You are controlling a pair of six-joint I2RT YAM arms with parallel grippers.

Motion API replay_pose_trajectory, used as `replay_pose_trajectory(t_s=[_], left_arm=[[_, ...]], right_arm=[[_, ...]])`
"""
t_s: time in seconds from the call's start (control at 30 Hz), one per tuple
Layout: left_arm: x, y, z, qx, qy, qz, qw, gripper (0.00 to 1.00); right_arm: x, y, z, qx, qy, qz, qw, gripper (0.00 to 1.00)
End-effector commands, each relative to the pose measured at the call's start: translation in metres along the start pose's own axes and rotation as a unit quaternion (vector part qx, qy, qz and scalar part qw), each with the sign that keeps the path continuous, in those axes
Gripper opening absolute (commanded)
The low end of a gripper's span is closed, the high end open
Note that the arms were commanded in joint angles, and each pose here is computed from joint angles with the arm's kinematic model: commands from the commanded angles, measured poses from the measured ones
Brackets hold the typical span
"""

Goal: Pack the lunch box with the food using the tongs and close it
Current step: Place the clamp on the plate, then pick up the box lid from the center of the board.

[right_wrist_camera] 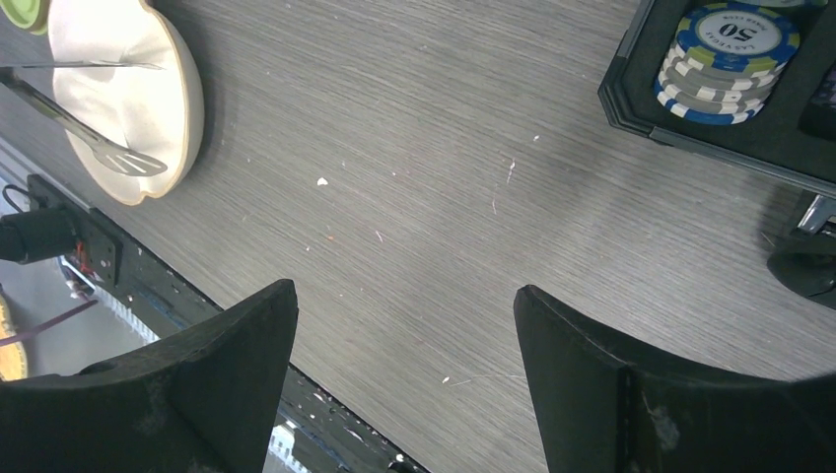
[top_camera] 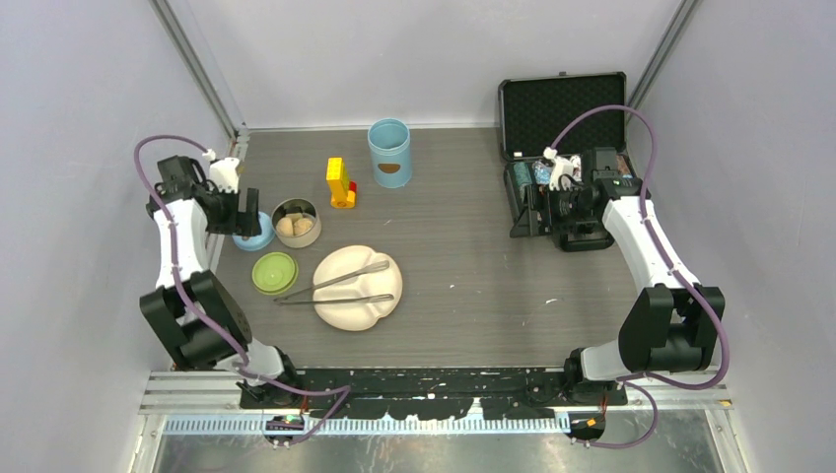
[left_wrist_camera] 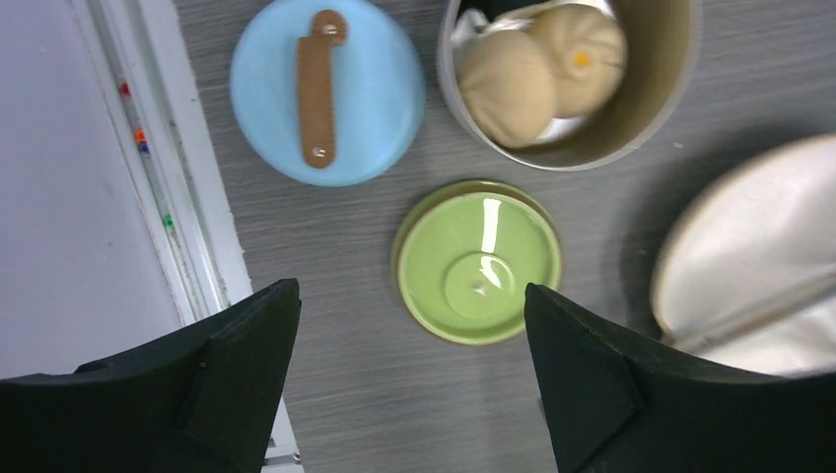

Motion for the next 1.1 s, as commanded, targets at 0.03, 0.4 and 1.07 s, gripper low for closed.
replay_pose_trajectory(t_s=[0.03, 0.4, 1.07], left_arm=[[0.029, -0.031, 0.017, -0.05, 0.004, 0.043, 0.998, 0.82], [0.054, -0.098, 0.015, -0.084, -0.005, 0.016, 0.996, 0.7], [0.076, -0.141, 0.0, -0.087, 0.019, -0.013, 0.996, 0.46]], right_arm=[[0.0, 0.002, 0.007, -0.012, 0.018, -0.007, 1.0, 0.85], [-0.003, -0.004, 0.0, -0.002, 0.017, -0.009, 1.0, 0.85], [-0.007, -0.011, -0.002, 0.009, 0.007, -0.003, 1.0, 0.85]])
Point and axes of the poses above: each gripper's point midway between its finger pads, its own y axis back along the fingers, its own x axis along the line the jaws close on, z = x × y, the point moved 9 cm from there along y, back along the fingers, and after that the axes turned 12 degrees about y, right-handed, at the moved point
